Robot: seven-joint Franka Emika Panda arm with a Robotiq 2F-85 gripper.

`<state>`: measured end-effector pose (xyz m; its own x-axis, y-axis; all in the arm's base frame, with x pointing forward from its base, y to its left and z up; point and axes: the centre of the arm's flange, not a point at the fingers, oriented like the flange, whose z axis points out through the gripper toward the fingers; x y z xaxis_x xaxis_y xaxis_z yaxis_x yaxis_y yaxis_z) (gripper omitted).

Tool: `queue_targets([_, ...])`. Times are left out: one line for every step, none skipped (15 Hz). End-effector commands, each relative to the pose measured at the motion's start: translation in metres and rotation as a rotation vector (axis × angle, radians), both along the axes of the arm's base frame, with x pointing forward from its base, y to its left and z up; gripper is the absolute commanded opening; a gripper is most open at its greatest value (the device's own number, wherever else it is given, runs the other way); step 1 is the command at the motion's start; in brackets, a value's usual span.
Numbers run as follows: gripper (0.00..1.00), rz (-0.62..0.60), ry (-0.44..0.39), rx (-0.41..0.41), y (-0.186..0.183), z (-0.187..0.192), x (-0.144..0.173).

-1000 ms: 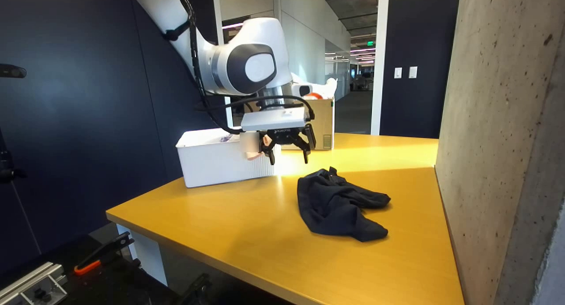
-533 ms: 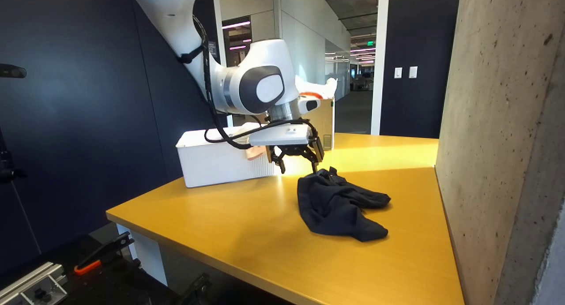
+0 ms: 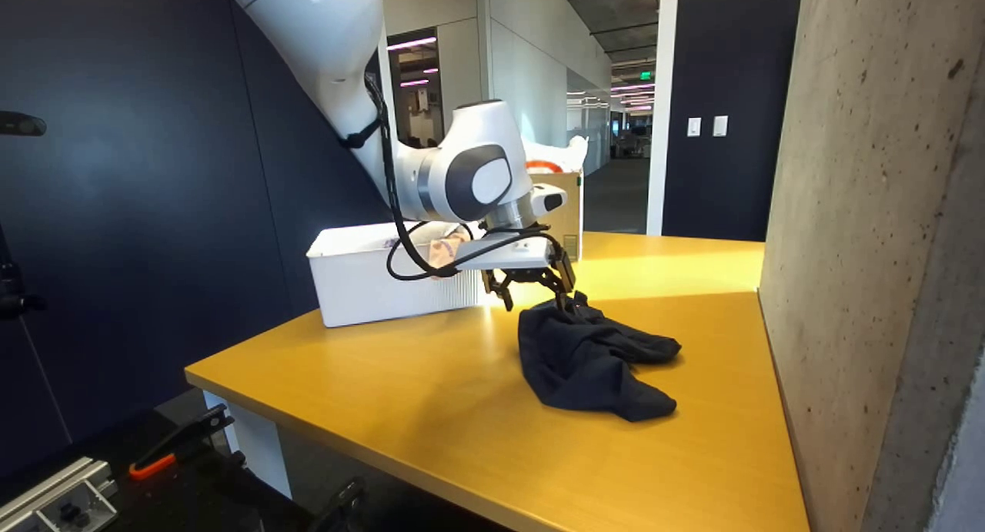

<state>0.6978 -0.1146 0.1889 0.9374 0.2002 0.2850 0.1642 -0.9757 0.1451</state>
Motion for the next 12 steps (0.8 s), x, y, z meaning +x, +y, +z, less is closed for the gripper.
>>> queue_targets([1.00,-0.007,-0.003,-0.027,0.013,-0.010,0.033])
queue_targets([1.00,-0.003,0.001,-0.029,0.018,-0.015,0.038])
queue_targets([1.00,-0.001,0.008,-0.032,0.022,-0.019,0.042])
queue_targets([1.00,-0.005,0.017,-0.036,0.025,-0.024,0.043])
queue_targets([1.00,-0.008,0.026,-0.034,0.028,-0.028,0.043])
queue_targets([1.00,-0.012,0.030,-0.035,0.030,-0.032,0.041])
queue_targets([1.00,-0.019,0.032,-0.036,0.031,-0.036,0.038])
queue_targets([1.00,-0.029,0.033,-0.040,0.030,-0.039,0.035])
queue_targets([1.00,-0.039,0.031,-0.041,0.029,-0.042,0.031])
queue_targets([1.00,-0.050,0.030,-0.041,0.028,-0.042,0.026])
queue_targets([1.00,-0.060,0.025,-0.047,0.028,-0.042,0.021])
queue_targets([0.92,-0.068,0.024,-0.053,0.026,-0.042,0.019])
